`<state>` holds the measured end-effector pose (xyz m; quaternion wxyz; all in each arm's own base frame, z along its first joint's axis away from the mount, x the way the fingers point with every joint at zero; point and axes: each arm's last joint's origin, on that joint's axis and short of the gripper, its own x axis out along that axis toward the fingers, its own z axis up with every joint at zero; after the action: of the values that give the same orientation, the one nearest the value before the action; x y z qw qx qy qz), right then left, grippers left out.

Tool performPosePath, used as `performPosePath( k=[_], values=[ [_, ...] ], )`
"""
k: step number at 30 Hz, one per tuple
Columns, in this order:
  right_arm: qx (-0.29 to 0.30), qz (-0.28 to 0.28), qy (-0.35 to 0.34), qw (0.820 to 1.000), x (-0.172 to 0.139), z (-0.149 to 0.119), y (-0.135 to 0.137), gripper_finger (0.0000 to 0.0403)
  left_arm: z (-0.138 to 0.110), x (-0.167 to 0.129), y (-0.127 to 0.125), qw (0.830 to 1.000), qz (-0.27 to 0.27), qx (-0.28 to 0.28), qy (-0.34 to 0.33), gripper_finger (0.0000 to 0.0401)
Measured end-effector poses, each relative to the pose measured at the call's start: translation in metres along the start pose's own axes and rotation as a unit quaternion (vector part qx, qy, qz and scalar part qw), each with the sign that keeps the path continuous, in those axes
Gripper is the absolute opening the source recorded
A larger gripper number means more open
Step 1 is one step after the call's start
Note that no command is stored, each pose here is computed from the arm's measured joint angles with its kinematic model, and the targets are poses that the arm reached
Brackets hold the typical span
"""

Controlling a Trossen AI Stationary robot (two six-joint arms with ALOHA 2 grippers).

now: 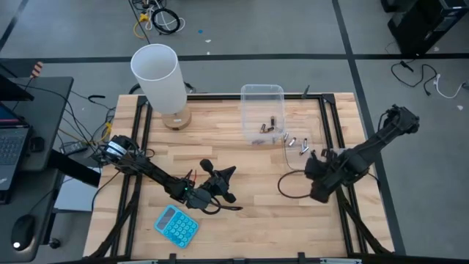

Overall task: Sort batteries
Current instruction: Adjust the transparent bins

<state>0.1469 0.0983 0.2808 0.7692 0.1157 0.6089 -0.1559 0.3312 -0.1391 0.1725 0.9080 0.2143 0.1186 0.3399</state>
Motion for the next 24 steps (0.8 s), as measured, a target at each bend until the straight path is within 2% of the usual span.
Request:
performPosePath(
  k=[2, 6, 17, 24],
  values=[
    [-0.002, 0.026, 0.021, 0.999, -0.001, -0.004, 0.004, 0.0, 0.0, 0.0, 0.0, 1.0, -0.002, 0.001, 0.0, 0.0],
    [-0.006, 0.021, 0.029, 0.999, 0.002, -0.012, 0.009, 0.0, 0.0, 0.0, 0.0, 1.0, -0.004, 0.002, -0.001, 0.0],
    [0.019, -0.081, 0.069, 0.994, 0.041, -0.034, -0.002, 0.0, -0.003, 0.0, -0.001, 1.0, -0.007, 0.02, 0.006, 0.0],
    [0.024, -0.109, 0.06, 0.992, 0.051, -0.032, -0.01, 0.0, -0.003, 0.0, -0.002, 1.0, -0.015, 0.02, 0.004, 0.0]
  ],
)
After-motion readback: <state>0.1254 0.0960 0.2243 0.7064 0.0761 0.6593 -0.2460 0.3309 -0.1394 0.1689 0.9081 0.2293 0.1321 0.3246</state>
